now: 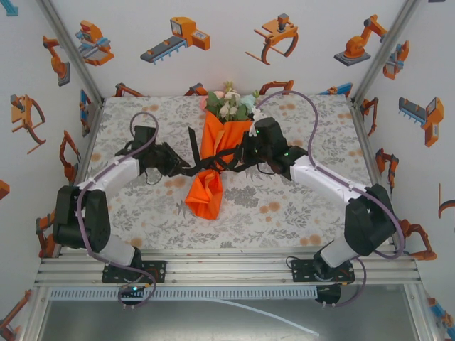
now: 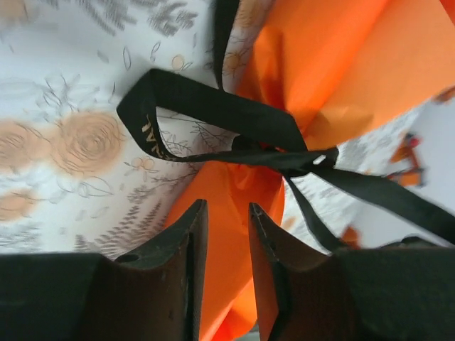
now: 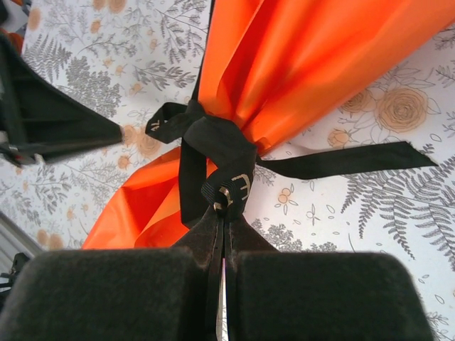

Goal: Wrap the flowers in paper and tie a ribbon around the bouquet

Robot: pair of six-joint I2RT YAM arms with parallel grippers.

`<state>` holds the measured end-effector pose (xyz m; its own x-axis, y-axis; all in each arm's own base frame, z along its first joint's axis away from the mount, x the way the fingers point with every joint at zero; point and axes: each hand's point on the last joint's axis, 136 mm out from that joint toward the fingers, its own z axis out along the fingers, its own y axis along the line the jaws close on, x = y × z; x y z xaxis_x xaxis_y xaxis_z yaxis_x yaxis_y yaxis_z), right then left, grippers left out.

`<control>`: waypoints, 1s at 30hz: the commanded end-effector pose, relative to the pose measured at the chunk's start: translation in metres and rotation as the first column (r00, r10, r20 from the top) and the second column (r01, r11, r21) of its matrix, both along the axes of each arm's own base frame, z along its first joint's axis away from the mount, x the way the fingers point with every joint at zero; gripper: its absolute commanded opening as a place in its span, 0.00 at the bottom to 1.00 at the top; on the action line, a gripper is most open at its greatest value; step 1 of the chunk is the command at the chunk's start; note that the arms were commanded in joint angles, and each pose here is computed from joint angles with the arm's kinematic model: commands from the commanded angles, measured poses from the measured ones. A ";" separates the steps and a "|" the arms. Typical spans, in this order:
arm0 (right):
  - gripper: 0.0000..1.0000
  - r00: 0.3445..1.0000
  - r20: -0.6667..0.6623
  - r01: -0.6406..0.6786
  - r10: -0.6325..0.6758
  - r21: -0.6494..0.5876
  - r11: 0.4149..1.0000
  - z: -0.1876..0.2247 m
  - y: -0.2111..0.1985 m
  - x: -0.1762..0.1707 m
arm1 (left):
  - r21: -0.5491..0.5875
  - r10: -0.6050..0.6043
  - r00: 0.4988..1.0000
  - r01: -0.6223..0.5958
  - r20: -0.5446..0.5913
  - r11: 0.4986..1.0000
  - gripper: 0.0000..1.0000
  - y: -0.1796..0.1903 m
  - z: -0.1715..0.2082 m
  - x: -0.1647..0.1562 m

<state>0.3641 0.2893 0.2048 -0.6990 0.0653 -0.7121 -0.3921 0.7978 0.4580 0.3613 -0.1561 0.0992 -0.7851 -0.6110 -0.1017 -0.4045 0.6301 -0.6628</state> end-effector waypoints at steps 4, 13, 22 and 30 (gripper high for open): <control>0.00 0.999 0.037 -0.023 0.021 0.055 0.998 0.020 0.010 0.004 | -0.219 0.345 0.931 -0.363 -0.116 0.906 0.48 -0.005 -0.005 0.018; 0.00 0.999 0.036 -0.024 0.022 0.055 0.998 0.020 0.009 0.003 | -0.121 0.473 0.845 -0.512 -0.250 0.850 0.56 0.009 -0.041 0.014; 0.00 0.999 0.039 -0.025 0.023 0.044 0.999 0.021 0.009 0.004 | -0.054 0.483 0.828 -0.517 -0.283 0.854 0.44 0.015 -0.062 0.006; 0.00 0.999 0.043 -0.021 0.019 0.043 0.999 0.023 0.009 0.005 | -0.075 0.454 0.843 -0.492 -0.289 0.867 0.02 0.016 -0.065 0.007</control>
